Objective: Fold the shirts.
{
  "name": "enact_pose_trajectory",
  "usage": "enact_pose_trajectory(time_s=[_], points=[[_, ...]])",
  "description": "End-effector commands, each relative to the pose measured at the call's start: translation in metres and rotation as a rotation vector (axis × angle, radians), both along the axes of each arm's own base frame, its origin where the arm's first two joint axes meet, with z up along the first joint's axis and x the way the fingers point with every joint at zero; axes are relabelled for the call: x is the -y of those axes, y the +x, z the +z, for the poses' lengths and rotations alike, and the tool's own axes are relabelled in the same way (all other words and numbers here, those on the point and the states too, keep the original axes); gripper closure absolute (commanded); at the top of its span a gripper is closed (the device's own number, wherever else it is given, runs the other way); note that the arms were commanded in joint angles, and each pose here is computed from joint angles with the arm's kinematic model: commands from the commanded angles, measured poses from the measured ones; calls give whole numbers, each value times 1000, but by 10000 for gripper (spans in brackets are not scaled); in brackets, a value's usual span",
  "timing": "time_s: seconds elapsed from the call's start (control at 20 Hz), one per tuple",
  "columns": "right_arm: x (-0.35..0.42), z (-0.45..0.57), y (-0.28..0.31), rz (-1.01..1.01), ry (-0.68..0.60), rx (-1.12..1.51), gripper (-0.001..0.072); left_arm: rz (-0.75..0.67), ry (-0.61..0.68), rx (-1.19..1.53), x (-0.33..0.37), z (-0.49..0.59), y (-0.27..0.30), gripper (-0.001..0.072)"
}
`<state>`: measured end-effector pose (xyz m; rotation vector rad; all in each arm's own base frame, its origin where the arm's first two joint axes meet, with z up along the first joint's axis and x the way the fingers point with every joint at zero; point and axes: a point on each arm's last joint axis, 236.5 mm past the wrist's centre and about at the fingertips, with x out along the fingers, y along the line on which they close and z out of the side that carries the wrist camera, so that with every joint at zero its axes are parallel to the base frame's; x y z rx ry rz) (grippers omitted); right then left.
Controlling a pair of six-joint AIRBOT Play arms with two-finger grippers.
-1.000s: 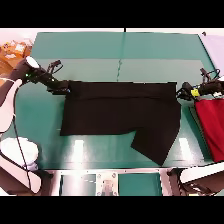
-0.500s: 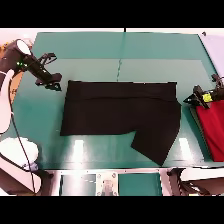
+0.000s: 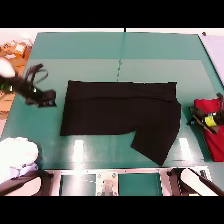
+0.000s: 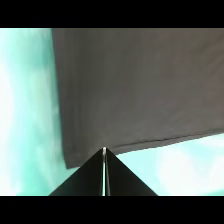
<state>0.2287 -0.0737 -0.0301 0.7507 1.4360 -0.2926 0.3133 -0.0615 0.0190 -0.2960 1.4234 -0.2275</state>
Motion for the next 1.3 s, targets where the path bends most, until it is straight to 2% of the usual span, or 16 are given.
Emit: enact_pose_trajectory(time_s=[0.0,0.05,0.1,0.15,0.2,0.55,0.7,0.75,0.8,0.85,0.9,0.95,1.0,1.05,1.25], points=[[-1,-15,-45,-56,-81,-73,692,153,-57,114,9,-29,-42,682],[-9,-20,-47,-60,-49,-80,620,181,-98,104,17,-39,-53,495],[-17,-25,-48,-67,-16,-82,468,211,-138,79,25,-52,-62,111],[-21,-27,-47,-74,0,-75,409,234,-165,45,30,-65,-70,10],[-23,-29,-44,-82,4,-62,426,258,-184,19,33,-77,-78,10],[-23,-28,-29,-119,16,-1,417,496,-285,27,38,-118,-80,10],[-23,-25,-16,-143,22,50,417,497,-288,76,49,-120,-69,11],[-25,-24,-13,-150,33,60,417,501,-287,104,55,-122,-61,69],[-26,-24,-11,-152,40,65,417,503,-270,130,56,-126,-54,190],[-26,-24,-12,-152,40,64,416,516,-258,135,55,-131,-51,235],[-28,-24,-14,-148,46,56,414,536,-265,118,55,-135,-51,357],[-30,-24,-17,-143,54,42,364,511,-256,123,56,-136,-51,683],[-32,-24,-21,-136,61,26,258,480,-252,129,57,-134,-51,685],[-33,-25,-26,-128,63,5,234,459,-251,136,59,-130,-49,685],[-31,-38,-61,-155,38,-144,233,393,-251,199,63,-109,-30,684]])
